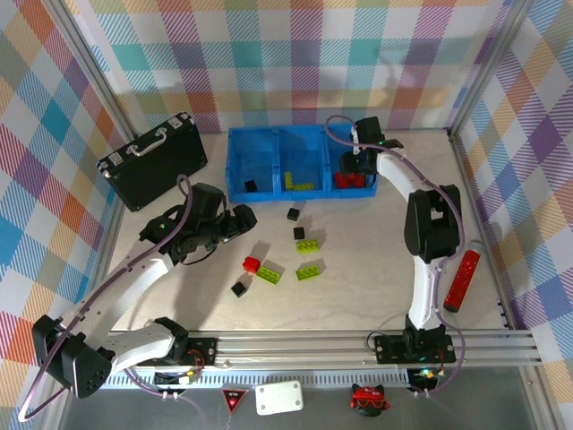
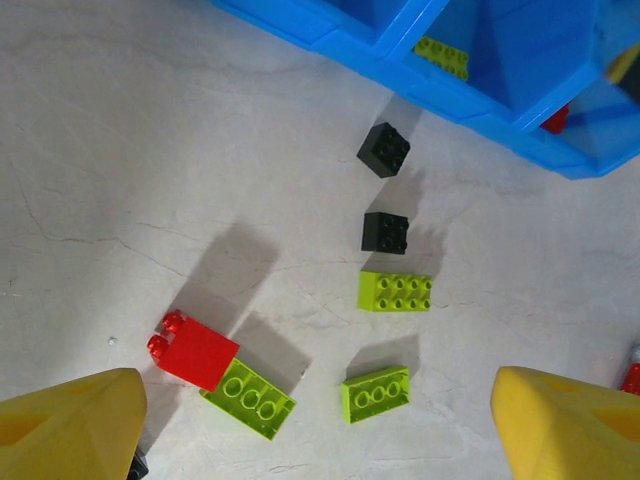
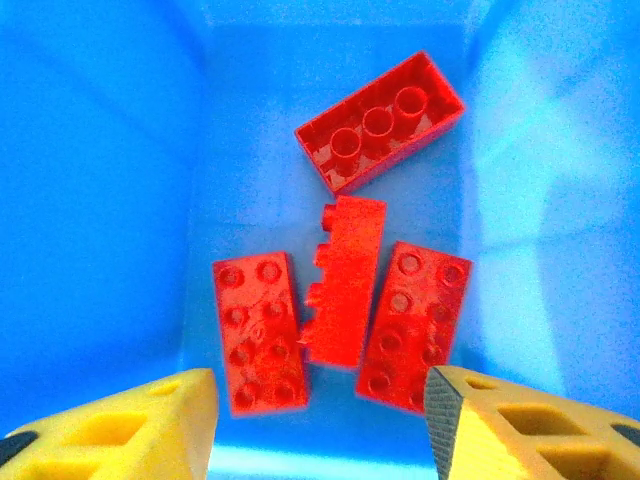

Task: Sort the legos into containers by color
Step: Place the lego in the container, then pick up the lego from the middle-left of the table.

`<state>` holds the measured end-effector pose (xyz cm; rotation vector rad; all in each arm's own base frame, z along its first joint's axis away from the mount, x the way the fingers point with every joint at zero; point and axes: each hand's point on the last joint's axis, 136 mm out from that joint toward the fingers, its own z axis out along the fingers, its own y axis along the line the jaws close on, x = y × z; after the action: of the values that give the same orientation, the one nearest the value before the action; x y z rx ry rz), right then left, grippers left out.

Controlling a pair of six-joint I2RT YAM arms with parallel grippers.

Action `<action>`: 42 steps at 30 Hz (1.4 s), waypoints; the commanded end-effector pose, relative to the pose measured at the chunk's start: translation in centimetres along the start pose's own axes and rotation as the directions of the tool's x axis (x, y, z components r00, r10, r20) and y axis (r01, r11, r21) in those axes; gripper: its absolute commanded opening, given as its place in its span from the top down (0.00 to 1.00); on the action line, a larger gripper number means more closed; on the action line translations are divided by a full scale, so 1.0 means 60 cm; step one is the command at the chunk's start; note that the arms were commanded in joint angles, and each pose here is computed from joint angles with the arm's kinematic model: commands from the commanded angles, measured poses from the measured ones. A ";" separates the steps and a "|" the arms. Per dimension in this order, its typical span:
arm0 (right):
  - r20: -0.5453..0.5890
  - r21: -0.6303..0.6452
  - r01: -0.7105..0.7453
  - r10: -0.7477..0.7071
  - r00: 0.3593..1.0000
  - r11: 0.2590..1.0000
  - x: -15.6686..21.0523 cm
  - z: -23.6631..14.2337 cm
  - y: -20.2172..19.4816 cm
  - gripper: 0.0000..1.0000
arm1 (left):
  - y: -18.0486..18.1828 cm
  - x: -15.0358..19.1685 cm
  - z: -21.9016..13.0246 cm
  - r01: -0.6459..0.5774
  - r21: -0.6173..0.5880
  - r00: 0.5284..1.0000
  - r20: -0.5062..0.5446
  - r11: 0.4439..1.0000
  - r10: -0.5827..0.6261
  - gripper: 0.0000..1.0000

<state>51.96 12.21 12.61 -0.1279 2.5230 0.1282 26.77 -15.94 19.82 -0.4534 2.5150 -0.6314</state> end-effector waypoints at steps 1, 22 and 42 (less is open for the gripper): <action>0.072 -0.043 -0.033 0.036 0.997 0.999 -0.020 -0.072 0.012 0.41 | 0.017 0.012 0.015 -0.043 -0.043 0.998 -0.046 0.998 0.041 0.13; -0.050 -0.331 -0.151 0.142 0.989 0.931 0.179 -0.233 0.124 0.43 | 0.081 0.136 0.112 -0.462 -0.163 0.818 -0.458 0.872 0.348 0.14; -0.059 -0.318 -0.177 0.167 0.984 0.932 0.231 -0.263 0.107 0.44 | 0.106 0.150 0.178 -0.688 -0.103 0.599 -0.639 0.719 0.483 0.26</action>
<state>31.63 15.84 17.42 -0.0505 2.5243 0.5976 23.78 -18.09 4.82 0.5415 3.1049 -0.0597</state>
